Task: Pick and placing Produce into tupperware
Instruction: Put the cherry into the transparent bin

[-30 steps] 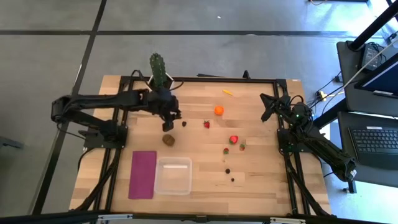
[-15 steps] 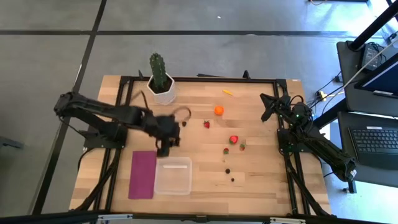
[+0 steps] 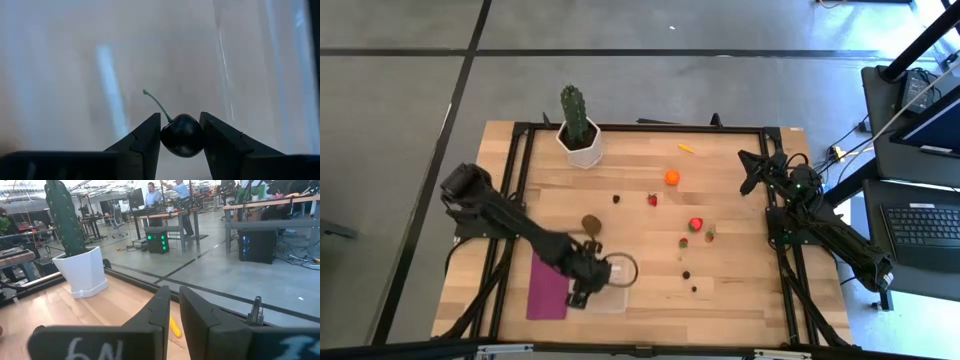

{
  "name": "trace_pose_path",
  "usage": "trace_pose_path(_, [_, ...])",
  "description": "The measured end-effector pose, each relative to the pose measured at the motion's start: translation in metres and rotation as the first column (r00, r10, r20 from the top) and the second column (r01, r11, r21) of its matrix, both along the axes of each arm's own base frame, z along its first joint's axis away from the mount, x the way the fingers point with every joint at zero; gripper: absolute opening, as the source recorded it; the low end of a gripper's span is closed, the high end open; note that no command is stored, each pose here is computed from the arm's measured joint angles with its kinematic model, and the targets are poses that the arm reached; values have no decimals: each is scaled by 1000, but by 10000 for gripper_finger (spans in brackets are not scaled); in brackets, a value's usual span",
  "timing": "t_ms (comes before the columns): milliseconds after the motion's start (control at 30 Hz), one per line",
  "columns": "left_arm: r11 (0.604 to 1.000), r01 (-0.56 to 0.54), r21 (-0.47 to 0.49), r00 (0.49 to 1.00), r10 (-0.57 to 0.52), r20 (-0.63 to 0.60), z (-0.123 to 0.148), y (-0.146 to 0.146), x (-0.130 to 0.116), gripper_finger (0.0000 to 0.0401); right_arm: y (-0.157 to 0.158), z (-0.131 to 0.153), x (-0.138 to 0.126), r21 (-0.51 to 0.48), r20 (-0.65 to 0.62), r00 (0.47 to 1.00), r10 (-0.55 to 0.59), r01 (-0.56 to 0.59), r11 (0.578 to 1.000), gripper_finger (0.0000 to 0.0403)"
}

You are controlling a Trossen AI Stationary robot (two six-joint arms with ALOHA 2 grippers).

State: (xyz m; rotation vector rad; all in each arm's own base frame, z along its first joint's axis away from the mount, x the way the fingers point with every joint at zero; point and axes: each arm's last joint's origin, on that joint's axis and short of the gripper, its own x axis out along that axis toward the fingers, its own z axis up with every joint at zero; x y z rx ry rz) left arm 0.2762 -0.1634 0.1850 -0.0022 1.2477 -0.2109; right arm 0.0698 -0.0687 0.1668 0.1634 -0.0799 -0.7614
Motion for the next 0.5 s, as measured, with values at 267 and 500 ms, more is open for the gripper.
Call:
trace_pose_path(267, [999,-46,18,994,48,-100,-29,-16,-3,116,0,0,0,2,2,1000,0,0,1000,46])
trace_pose_path(500, [997,-73,14,992,74,-105,-29,-15,-2,159,0,0,0,38,36,999,0,-2,999,46])
